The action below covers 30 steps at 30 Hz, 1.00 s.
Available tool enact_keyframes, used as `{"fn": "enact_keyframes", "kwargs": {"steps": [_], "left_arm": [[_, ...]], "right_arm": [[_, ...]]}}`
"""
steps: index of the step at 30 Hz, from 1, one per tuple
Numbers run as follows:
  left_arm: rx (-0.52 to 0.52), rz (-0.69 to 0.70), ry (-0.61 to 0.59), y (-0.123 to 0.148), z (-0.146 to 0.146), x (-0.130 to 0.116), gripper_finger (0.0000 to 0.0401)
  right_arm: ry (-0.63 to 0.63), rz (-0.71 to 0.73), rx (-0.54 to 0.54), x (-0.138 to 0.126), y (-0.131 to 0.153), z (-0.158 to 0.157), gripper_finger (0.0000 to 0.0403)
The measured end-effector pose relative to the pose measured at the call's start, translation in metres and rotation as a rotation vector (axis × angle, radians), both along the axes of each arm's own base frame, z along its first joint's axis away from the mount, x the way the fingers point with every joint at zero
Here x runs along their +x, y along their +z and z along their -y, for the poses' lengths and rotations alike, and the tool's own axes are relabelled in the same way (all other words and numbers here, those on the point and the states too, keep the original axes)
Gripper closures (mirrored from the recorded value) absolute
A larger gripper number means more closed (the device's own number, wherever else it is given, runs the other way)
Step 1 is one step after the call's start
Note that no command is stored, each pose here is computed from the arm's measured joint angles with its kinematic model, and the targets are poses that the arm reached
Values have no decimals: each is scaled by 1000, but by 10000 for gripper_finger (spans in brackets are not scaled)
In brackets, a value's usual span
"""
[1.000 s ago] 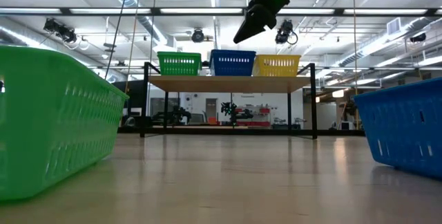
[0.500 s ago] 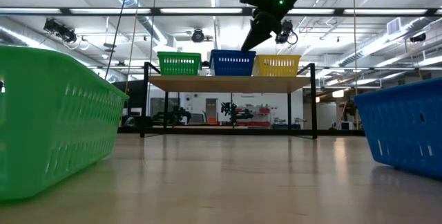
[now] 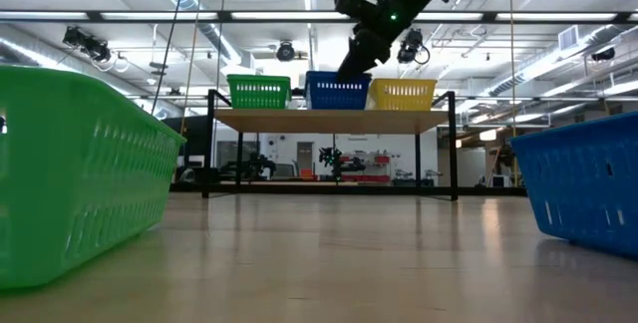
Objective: Stack baskets on shelf by color
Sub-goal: Stack the top blue bin on top of the blue bin on the shelf, then stack the right yellow bin on top of the yellow bin on the shelf
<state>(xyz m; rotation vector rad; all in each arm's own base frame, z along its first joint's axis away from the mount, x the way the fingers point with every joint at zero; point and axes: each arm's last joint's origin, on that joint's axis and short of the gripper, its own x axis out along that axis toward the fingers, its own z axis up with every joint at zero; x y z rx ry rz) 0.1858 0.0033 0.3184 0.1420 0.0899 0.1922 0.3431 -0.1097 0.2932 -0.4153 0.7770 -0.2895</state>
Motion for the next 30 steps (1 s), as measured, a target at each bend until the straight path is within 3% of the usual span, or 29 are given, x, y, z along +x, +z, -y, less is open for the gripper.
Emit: {"fn": "enact_keyframes", "kwargs": {"steps": [23, 30], "left_arm": [[0, -1, 0, 0, 0, 0, 387], [1, -15, 0, -1, 0, 0, 381]], "right_arm": [[44, 78, -51, 5, 8, 1, 293], [20, 67, -114, -1, 23, -32, 293]]}}
